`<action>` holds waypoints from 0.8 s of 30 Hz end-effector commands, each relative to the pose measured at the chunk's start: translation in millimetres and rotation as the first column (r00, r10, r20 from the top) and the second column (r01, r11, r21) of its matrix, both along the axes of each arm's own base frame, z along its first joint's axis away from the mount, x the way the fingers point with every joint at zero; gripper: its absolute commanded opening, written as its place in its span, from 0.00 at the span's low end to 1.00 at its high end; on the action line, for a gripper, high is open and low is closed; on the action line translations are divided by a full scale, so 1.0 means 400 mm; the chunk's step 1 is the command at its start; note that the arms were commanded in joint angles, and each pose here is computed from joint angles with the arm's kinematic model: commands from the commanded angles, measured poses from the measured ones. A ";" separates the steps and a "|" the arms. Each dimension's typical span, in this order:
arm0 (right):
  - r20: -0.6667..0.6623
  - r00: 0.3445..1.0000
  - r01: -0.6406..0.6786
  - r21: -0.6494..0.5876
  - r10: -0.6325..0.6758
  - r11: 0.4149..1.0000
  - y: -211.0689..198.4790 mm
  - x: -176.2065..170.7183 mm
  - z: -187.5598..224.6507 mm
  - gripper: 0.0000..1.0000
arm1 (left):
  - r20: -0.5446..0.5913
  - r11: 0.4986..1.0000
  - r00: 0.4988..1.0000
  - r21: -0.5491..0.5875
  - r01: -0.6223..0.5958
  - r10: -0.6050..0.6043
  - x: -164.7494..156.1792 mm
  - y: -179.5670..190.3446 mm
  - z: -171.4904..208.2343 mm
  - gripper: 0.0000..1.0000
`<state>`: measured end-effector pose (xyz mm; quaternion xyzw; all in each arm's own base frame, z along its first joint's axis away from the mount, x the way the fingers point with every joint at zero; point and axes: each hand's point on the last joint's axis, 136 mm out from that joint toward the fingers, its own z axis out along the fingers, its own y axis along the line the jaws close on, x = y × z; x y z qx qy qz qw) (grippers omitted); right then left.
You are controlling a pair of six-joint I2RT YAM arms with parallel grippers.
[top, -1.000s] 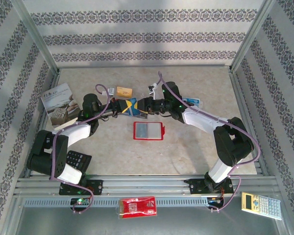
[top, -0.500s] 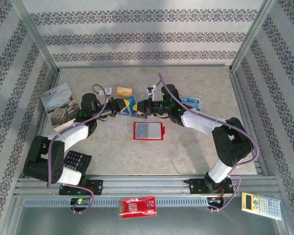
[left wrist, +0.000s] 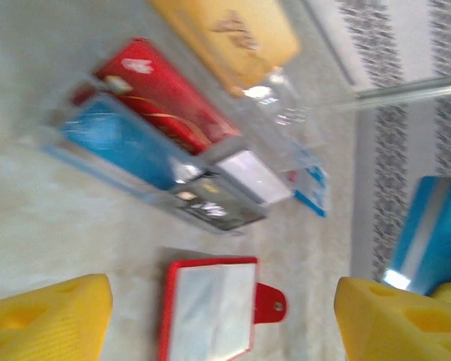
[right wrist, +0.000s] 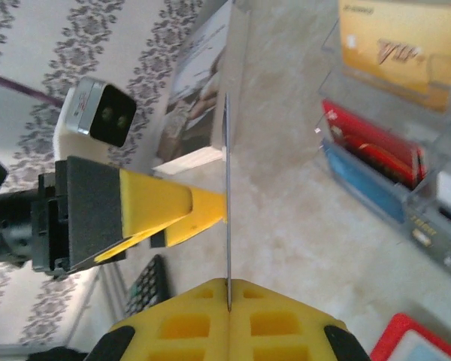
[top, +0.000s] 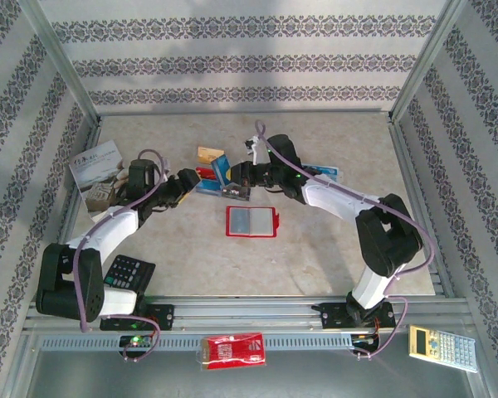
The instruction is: Take the credit cards out of the card holder
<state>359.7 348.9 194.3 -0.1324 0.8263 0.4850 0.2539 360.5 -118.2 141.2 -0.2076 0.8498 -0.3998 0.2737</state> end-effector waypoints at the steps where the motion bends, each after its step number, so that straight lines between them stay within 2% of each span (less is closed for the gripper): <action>1: 0.125 0.992 -0.006 -0.187 0.030 0.982 -0.003 0.028 -0.039 0.00 | -0.070 0.990 0.996 0.131 -0.043 0.052 -0.026 0.074 -0.036 0.84; 8: 0.283 0.941 -0.060 -0.396 0.184 0.916 0.030 0.066 -0.069 0.00 | -0.105 0.974 0.989 0.211 -0.084 0.108 -0.048 0.147 -0.056 1.00; 12: 0.346 0.881 -0.125 -0.487 0.322 0.865 0.070 0.071 -0.078 0.00 | -0.107 0.971 0.987 0.221 -0.095 0.121 -0.056 0.169 -0.053 1.00; 16: 0.355 0.826 -0.169 -0.585 0.437 0.793 0.098 0.072 -0.110 0.00 | -0.114 0.970 0.985 0.221 -0.100 0.128 -0.063 0.178 -0.056 1.00; 24: 0.339 0.753 -0.198 -0.700 0.564 0.686 0.128 0.099 -0.172 0.00 | -0.128 0.975 0.984 0.203 -0.093 0.121 -0.064 0.179 -0.062 1.00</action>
